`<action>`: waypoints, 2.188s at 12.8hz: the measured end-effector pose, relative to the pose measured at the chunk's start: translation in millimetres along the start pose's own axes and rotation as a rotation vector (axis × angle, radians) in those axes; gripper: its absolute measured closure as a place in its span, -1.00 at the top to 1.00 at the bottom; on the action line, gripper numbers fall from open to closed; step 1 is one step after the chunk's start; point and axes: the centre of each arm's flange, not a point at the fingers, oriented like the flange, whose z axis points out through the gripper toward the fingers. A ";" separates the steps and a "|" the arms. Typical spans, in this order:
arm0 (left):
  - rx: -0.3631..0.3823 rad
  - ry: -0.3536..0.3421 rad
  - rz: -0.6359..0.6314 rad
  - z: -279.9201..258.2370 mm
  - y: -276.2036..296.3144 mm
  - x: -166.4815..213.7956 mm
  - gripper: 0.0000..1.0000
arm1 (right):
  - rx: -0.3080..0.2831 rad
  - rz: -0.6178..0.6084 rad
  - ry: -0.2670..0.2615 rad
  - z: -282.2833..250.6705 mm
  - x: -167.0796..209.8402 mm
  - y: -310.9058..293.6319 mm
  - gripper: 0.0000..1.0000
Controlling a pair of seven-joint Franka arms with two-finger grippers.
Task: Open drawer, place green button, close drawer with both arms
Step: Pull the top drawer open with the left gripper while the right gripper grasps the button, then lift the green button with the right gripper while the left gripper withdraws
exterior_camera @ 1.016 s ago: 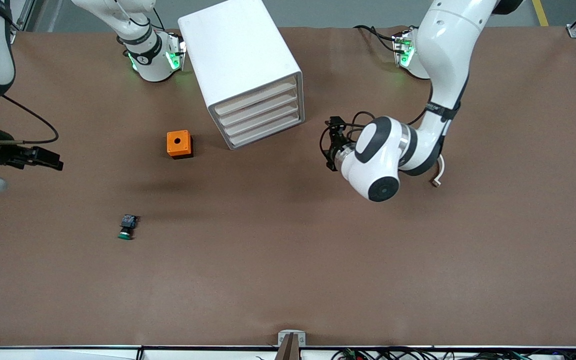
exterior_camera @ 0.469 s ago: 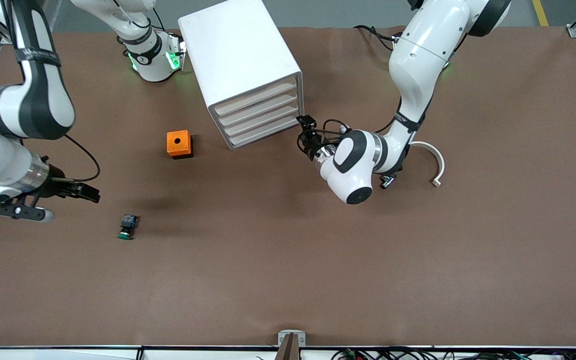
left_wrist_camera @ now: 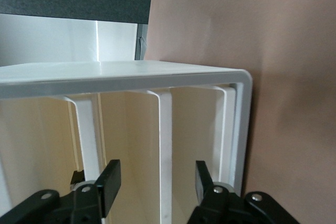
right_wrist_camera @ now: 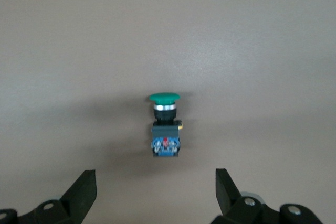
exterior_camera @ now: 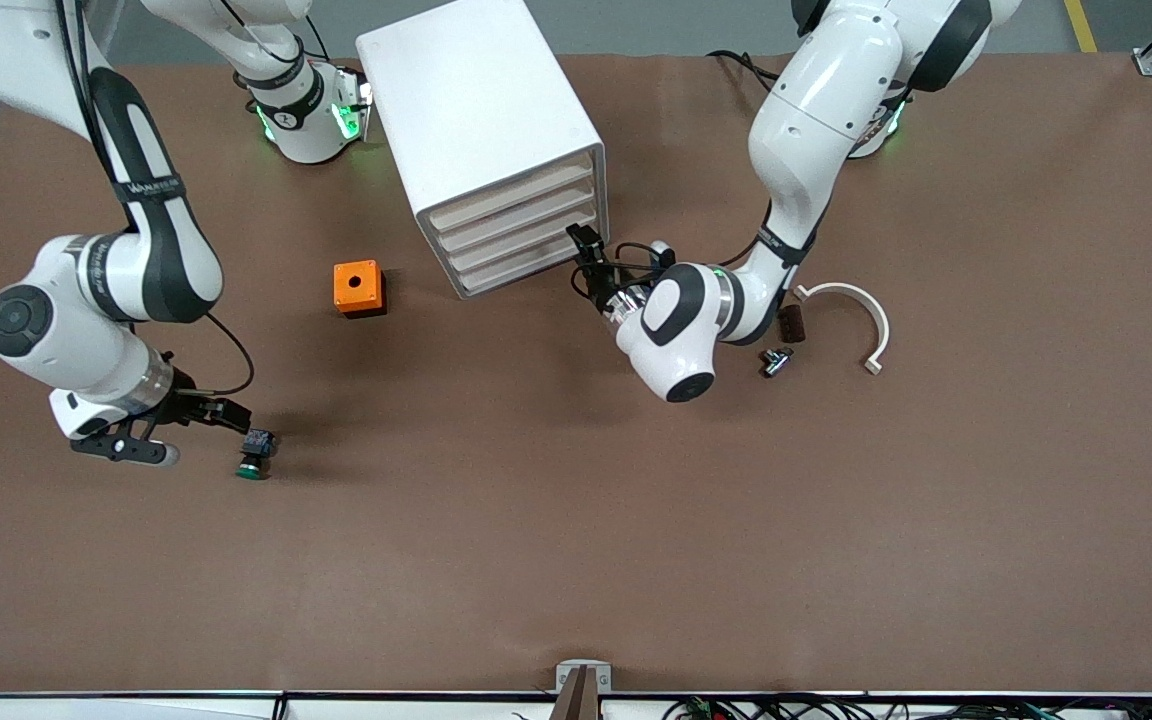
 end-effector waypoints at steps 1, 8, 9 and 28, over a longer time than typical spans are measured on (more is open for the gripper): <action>0.004 0.010 -0.006 8.8 1.3 -2.9 0.30 | 0.001 0.003 0.007 16.6 0.9 0.5 1.00; 0.004 -0.005 -0.007 34.6 5.7 -16.0 -0.74 | 0.000 0.023 0.014 103.3 -2.6 12.6 1.00; 0.002 -0.008 -0.007 32.5 6.2 -15.9 -0.72 | -0.001 0.024 0.008 107.0 -3.7 13.3 0.99; -0.134 -0.326 0.133 -189.1 41.4 31.1 -0.18 | -0.010 0.260 -0.082 -36.8 -7.2 -91.9 -0.16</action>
